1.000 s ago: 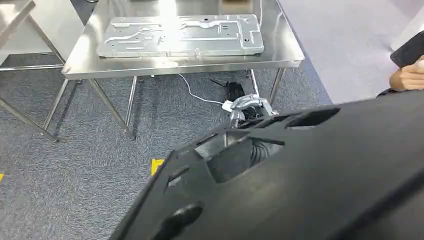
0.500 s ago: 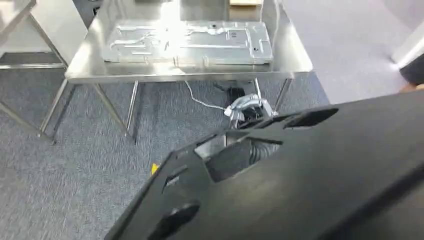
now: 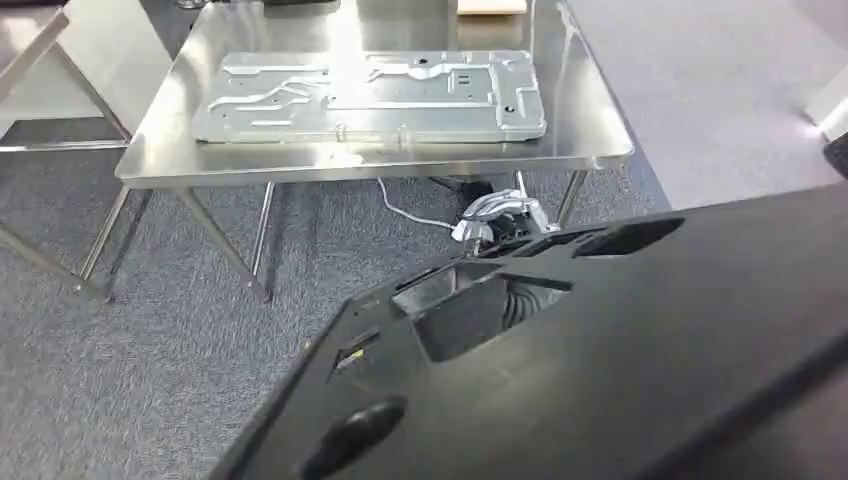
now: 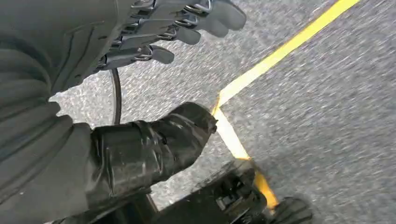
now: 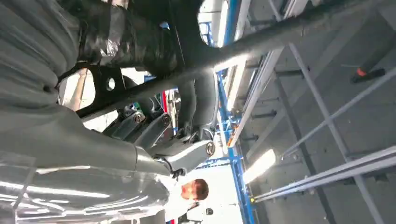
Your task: Take the parts from the cabinet and place them on the table.
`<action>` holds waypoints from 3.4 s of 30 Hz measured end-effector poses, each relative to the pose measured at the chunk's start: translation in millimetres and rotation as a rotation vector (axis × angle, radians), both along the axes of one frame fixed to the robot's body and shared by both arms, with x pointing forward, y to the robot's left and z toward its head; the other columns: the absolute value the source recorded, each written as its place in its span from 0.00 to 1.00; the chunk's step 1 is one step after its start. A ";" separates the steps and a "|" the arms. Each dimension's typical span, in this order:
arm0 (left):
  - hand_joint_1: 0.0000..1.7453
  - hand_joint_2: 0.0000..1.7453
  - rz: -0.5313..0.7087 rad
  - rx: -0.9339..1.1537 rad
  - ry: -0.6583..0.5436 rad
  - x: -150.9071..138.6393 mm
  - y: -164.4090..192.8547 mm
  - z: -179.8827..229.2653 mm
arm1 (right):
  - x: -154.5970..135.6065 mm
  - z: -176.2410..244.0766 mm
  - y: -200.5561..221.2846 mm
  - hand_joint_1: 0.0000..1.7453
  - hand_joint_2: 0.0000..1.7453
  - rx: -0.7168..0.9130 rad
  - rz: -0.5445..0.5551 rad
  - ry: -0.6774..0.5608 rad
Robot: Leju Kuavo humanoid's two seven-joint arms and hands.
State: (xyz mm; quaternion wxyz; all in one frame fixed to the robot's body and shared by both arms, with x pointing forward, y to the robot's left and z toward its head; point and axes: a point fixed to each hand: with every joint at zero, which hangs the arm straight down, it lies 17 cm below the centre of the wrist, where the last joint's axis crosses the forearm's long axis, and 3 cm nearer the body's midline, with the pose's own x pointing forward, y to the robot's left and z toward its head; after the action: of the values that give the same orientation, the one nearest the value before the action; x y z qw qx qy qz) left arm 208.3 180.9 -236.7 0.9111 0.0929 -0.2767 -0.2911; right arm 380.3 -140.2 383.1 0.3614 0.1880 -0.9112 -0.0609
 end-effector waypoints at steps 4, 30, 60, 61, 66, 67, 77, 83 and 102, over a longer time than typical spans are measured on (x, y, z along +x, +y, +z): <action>0.00 1.00 0.000 0.001 0.010 -6.4 0.3 -2.2 | -0.1 -1.4 0.1 1.00 1.00 -0.001 -0.001 0.004; 0.00 1.00 -0.017 0.006 -0.005 1.3 0.8 0.3 | 4.3 -0.9 -0.3 1.00 1.00 0.010 -0.007 0.012; 0.00 1.00 -0.030 0.019 0.004 -4.9 3.1 -2.2 | 14.1 -16.9 -14.0 1.00 1.00 -0.117 -0.095 0.041; 0.00 1.00 -0.031 0.020 0.003 -4.0 3.1 -1.9 | 14.8 -16.4 -15.6 1.00 1.00 -0.123 -0.106 0.039; 0.00 1.00 -0.042 0.009 0.011 -9.7 4.7 -4.2 | 19.5 -17.9 -30.6 1.00 1.00 -0.158 -0.164 0.040; 0.00 1.00 -0.045 0.006 0.011 -11.2 6.0 -4.9 | 20.0 -18.0 -34.7 1.00 1.00 -0.160 -0.177 0.042; 0.00 1.00 -0.047 0.018 0.015 -18.0 18.3 -8.7 | 22.5 -11.3 -66.5 1.00 1.00 -0.208 -0.274 0.028; 0.00 1.00 -0.049 0.019 0.019 -20.7 18.9 -9.6 | 23.8 -15.1 -77.7 1.00 1.00 -0.239 -0.306 0.042; 0.00 1.00 -0.058 0.034 0.001 -15.5 26.7 -8.6 | 32.3 -16.9 -111.6 1.00 1.00 -0.339 -0.367 0.064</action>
State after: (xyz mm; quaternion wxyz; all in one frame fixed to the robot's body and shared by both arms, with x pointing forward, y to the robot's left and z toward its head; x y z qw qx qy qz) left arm 192.8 207.6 -245.3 0.9006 0.1002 -0.2739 -0.3222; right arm 412.7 -251.8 366.3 0.3993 -0.0461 -0.9154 0.0221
